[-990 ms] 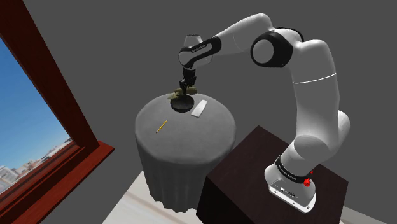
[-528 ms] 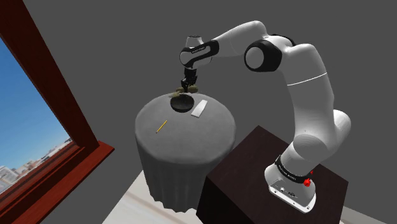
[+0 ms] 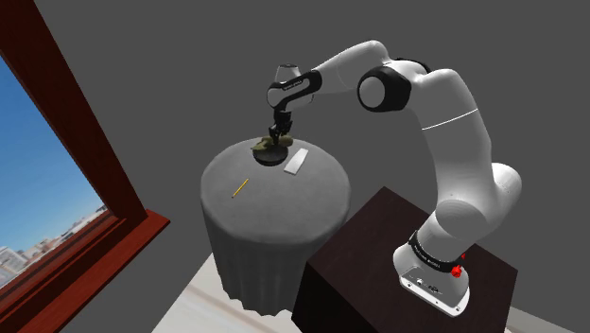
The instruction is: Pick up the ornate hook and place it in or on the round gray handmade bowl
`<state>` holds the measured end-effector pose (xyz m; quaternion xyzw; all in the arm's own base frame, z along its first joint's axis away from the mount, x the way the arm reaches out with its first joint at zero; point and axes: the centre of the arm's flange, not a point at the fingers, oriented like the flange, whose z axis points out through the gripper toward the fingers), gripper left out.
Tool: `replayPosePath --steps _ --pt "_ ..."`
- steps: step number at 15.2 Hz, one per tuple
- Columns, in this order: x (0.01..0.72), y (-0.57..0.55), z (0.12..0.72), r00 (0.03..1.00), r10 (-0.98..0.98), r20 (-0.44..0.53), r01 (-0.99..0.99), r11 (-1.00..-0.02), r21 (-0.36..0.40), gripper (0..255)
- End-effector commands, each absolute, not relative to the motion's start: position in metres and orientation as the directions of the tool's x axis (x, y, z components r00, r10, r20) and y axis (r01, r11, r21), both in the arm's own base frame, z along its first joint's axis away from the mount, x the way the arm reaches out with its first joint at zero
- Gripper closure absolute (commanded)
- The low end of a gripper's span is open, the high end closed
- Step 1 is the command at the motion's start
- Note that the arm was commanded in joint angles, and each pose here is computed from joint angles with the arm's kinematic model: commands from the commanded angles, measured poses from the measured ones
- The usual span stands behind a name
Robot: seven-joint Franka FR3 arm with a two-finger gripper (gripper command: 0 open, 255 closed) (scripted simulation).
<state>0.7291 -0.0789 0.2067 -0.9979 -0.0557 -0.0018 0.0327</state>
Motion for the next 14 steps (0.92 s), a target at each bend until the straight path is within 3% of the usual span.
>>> replayPosePath --steps 1,10,11,14 --pt "0.730 -0.079 0.197 0.994 0.111 0.007 0.111 -0.992 -0.065 255" --pt "0.730 -0.079 0.185 0.994 0.111 0.007 0.111 -0.992 -0.065 255" --pt "0.730 -0.079 0.185 0.994 0.111 0.007 0.111 -0.992 -0.065 0" --pt "0.730 -0.079 0.185 0.994 0.111 0.007 0.111 -0.992 -0.065 0"
